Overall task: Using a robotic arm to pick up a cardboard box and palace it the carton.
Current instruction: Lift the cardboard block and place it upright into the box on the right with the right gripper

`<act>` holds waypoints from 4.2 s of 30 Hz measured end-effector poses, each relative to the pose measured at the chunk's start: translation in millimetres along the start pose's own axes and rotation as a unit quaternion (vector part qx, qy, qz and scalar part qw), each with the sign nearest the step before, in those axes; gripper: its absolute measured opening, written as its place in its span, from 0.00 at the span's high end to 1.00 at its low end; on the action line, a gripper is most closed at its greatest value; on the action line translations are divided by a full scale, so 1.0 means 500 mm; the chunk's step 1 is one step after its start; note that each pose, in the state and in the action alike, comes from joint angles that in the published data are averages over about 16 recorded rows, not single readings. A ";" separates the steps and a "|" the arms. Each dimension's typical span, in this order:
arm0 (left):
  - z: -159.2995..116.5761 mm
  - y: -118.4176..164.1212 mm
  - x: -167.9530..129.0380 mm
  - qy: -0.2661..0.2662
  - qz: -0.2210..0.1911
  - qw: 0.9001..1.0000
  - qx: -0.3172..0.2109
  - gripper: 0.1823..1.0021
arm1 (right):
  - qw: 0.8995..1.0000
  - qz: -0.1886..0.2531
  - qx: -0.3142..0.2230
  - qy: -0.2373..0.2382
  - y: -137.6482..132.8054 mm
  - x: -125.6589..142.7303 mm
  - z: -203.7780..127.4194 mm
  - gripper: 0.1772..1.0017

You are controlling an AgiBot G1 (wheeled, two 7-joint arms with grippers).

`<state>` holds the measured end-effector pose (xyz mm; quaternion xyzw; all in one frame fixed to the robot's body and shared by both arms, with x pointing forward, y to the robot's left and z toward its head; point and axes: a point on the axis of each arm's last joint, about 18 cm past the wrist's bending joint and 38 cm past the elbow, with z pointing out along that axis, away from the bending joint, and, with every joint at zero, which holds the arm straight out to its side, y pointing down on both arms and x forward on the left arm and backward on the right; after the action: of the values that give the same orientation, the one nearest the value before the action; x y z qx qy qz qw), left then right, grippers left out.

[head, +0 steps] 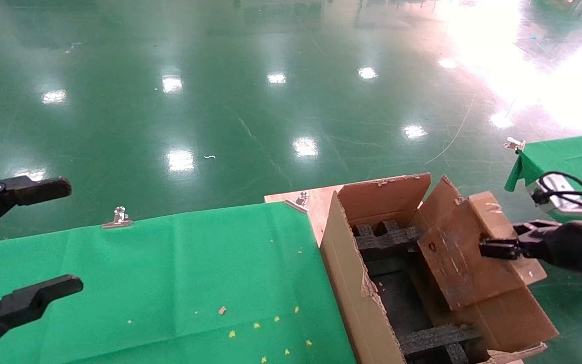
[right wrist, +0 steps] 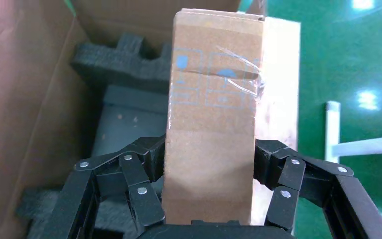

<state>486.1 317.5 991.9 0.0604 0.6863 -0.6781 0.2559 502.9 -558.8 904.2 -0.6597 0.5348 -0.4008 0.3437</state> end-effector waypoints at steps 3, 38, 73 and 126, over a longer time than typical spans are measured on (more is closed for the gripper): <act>0.000 0.000 0.000 0.000 0.000 1.000 0.000 0.00 | 1.000 -0.001 -0.001 0.005 -0.006 0.001 0.010 0.84; 0.000 0.000 0.000 0.000 0.000 1.000 0.000 0.00 | 0.998 0.022 -0.046 0.033 0.006 0.000 0.089 0.84; 0.000 0.000 0.000 0.000 0.000 1.000 0.000 0.00 | 0.991 0.026 -0.108 0.078 0.005 -0.066 0.232 0.85; 0.000 0.000 0.000 -0.001 0.000 1.000 0.000 0.00 | 0.988 0.016 -0.138 0.067 0.064 -0.097 0.297 0.50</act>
<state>486.2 317.7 991.9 0.0599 0.6862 -0.6782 0.2561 617.0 -513.6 802.5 -0.6639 0.6170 -0.3614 0.2189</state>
